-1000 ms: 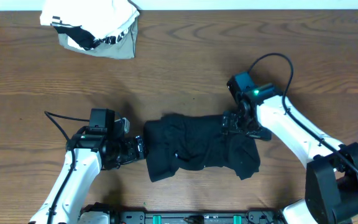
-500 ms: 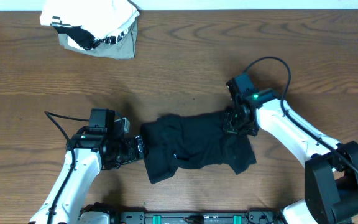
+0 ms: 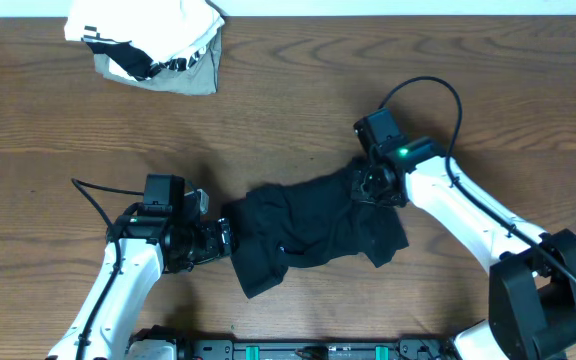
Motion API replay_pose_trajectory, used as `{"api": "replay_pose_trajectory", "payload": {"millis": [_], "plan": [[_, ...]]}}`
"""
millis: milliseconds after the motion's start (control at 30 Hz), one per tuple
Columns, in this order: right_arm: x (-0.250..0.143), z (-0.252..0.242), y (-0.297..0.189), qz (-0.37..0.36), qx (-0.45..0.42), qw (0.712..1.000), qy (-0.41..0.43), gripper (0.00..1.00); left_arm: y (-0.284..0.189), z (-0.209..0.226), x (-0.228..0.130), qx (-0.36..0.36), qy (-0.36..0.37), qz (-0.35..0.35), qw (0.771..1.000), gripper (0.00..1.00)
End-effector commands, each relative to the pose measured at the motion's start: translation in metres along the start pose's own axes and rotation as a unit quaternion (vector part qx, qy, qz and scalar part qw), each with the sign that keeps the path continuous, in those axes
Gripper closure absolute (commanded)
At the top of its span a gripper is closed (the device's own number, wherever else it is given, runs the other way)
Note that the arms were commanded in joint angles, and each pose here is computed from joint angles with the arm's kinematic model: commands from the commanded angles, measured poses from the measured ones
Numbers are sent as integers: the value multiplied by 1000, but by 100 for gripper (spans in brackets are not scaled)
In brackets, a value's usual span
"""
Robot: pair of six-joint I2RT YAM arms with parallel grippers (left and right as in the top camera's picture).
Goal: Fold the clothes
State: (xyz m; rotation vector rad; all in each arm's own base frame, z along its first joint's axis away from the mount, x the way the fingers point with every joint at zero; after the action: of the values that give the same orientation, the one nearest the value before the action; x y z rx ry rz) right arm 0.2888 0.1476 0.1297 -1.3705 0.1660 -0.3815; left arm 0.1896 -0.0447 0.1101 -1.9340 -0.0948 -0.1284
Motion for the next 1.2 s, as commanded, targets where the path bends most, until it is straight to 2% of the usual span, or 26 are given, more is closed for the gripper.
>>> {"api": "replay_pose_trajectory", "payload": {"millis": [0, 100, 133, 200, 300, 333, 467, 600, 800, 1000, 1100, 1167], "plan": [[-2, 16, -4, -35, 2, 999, -34, 80, -4, 0, 5, 5, 8, -10, 1000, 15], [-13, 34, -3, -46, 18, 997, -64, 78, -4, 0, 5, 5, 8, -10, 1000, 15], [-18, 40, -3, -53, 20, 996, -76, 74, -4, 0, 5, 5, 8, -9, 1000, 15], [-27, 48, -3, -66, 17, 994, -91, 59, -4, 0, 5, 5, 8, -9, 1000, 15], [-42, 58, -3, -76, 13, 991, -112, 52, -4, 0, 4, 5, 7, -7, 1000, 15], [-46, 60, -3, -77, 13, 990, -119, 52, -4, 0, 4, 5, 7, -7, 1000, 15], [-60, 69, -3, -73, 20, 987, -142, 60, -4, 0, 4, 5, 7, -8, 1000, 15], [-66, 77, -3, -75, 36, 984, -157, 58, -4, 0, 4, 5, 7, -8, 1000, 15], [-50, 88, -14, -104, 57, 977, -177, 42, -4, 0, 3, 6, 6, -4, 1000, 15], [-13, 91, -54, -143, 47, 978, -144, 38, -4, 0, 2, 6, 5, -2, 1000, 15], [-2, 86, -61, -141, 46, 981, -128, 29, -4, 0, 2, 6, 5, -2, 1000, 15], [1, 78, -58, -129, 38, 984, -120, 34, -4, 0, 2, 6, 5, -3, 1000, 15]]}}
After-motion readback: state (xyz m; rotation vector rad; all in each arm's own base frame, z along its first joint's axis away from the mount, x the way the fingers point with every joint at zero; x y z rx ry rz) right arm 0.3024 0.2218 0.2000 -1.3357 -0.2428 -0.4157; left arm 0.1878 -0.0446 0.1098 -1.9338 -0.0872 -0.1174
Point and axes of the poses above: each gripper's point midway between its finger pads, its own y axis out along the fingers, its own z axis along the line the jaws close on, x = y × z, the point moved 8 cm from there along -y, back along the fingers, and after that the axes turned 13 degrees about y, right-handed, at the moved point
